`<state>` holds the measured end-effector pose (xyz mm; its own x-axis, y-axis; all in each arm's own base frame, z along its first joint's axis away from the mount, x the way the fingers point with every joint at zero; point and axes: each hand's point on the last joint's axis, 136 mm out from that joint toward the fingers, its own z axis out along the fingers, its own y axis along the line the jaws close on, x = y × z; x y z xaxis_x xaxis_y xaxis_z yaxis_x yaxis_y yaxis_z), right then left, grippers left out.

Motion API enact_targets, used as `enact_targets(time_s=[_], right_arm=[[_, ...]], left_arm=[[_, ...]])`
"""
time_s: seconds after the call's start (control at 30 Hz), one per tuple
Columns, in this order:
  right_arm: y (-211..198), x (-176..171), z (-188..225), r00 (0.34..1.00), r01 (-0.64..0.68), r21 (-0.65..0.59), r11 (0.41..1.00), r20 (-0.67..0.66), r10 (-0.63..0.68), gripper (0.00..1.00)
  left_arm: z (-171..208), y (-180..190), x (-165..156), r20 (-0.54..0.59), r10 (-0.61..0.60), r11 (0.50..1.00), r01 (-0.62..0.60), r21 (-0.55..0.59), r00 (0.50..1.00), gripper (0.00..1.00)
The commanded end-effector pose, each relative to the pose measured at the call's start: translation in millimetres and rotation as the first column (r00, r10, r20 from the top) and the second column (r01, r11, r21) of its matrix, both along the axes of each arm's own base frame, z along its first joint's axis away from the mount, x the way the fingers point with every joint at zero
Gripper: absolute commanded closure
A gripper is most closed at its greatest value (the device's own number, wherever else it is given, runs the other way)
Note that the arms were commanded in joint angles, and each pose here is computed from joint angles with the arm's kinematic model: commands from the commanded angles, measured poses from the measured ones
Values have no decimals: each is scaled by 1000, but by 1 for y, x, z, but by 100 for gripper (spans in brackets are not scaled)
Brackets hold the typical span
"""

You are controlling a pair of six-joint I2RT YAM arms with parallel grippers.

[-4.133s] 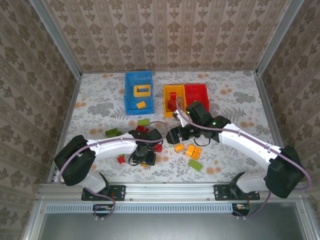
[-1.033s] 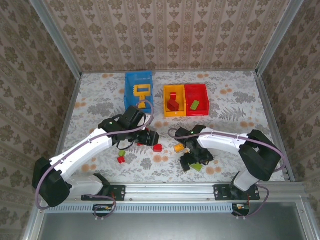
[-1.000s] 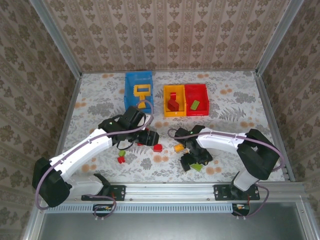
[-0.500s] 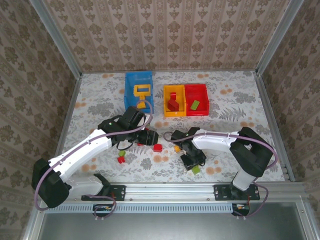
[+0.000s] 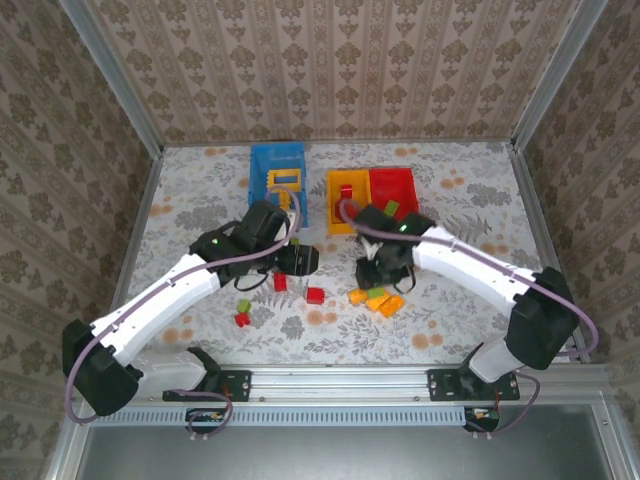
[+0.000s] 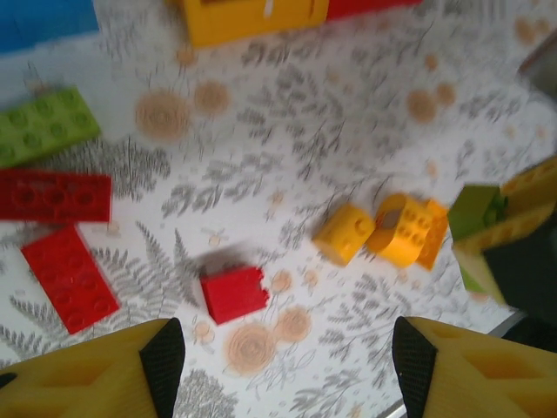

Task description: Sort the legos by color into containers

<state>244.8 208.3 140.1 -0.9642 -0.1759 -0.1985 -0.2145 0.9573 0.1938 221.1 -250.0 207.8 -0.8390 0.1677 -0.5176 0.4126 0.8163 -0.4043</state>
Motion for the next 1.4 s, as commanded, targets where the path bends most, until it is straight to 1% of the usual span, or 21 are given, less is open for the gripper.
enact_targets(time_s=[0.0, 0.13, 0.2, 0.3, 0.43, 0.53, 0.6, 0.77, 0.8, 0.93, 1.03, 1.1, 1.17, 1.23, 1.27, 1.37], right_arm=[[-20, 48, 28, 991, 114, 42, 993, 72, -117, 75], [-43, 135, 25, 952, 253, 33, 967, 167, -255, 75], [-55, 176, 17, 922, 336, 70, 939, 181, -343, 75], [-68, 221, 0, 895, 403, 91, 911, 169, -413, 75], [-81, 257, -21, 879, 446, 86, 891, 145, -454, 74], [-81, 272, -34, 881, 451, 97, 887, 109, -460, 66], [-80, 277, -38, 886, 445, 94, 891, 99, -453, 58], [-78, 278, -32, 888, 439, 108, 892, 97, -449, 39], [-79, 277, -27, 887, 438, 109, 892, 105, -449, 37], [-82, 267, 5, 881, 425, 133, 895, 164, -443, 36], [-81, 249, 35, 871, 401, 169, 900, 233, -432, 36], [-70, 229, 50, 874, 350, 205, 914, 279, -398, 35], [-51, 206, 52, 888, 273, 224, 936, 315, -335, 33], [-16, 173, 51, 912, 127, 276, 953, 345, -222, 28], [2, 156, 48, 921, 54, 308, 950, 353, -167, 26], [41, 102, 29, 944, -86, 356, 931, 328, -38, 23]], left_arm=[[37, -6, 25, 83, 70, 995, -64, -78, 994, 33], [52, -12, 46, 109, 118, 986, -103, -131, 987, 33], [55, -15, 53, 113, 129, 983, -112, -145, 985, 33], [58, -21, 60, 117, 132, 981, -113, -156, 984, 33], [55, -23, 63, 114, 133, 982, -115, -147, 985, 33], [46, -20, 62, 94, 138, 985, -127, -118, 986, 33], [36, -16, 60, 71, 144, 986, -138, -89, 987, 33], [13, -5, 55, 21, 173, 985, -173, -21, 985, 33], [9, -2, 53, 11, 183, 983, -183, -4, 983, 33], [-9, 16, 47, -32, 227, 971, -223, 81, 973, 33], [-34, 40, 37, -99, 298, 944, -277, 178, 950, 31], [-54, 58, 29, -156, 364, 916, -323, 237, 918, 30], [-65, 68, 26, -190, 420, 893, -368, 258, 887, 29], [-75, 76, 27, -214, 474, 869, -414, 272, 854, 29], [-80, 81, 29, -226, 503, 854, -441, 275, 834, 28], [-97, 89, 38, -287, 574, 817, -515, 259, 767, 26]])
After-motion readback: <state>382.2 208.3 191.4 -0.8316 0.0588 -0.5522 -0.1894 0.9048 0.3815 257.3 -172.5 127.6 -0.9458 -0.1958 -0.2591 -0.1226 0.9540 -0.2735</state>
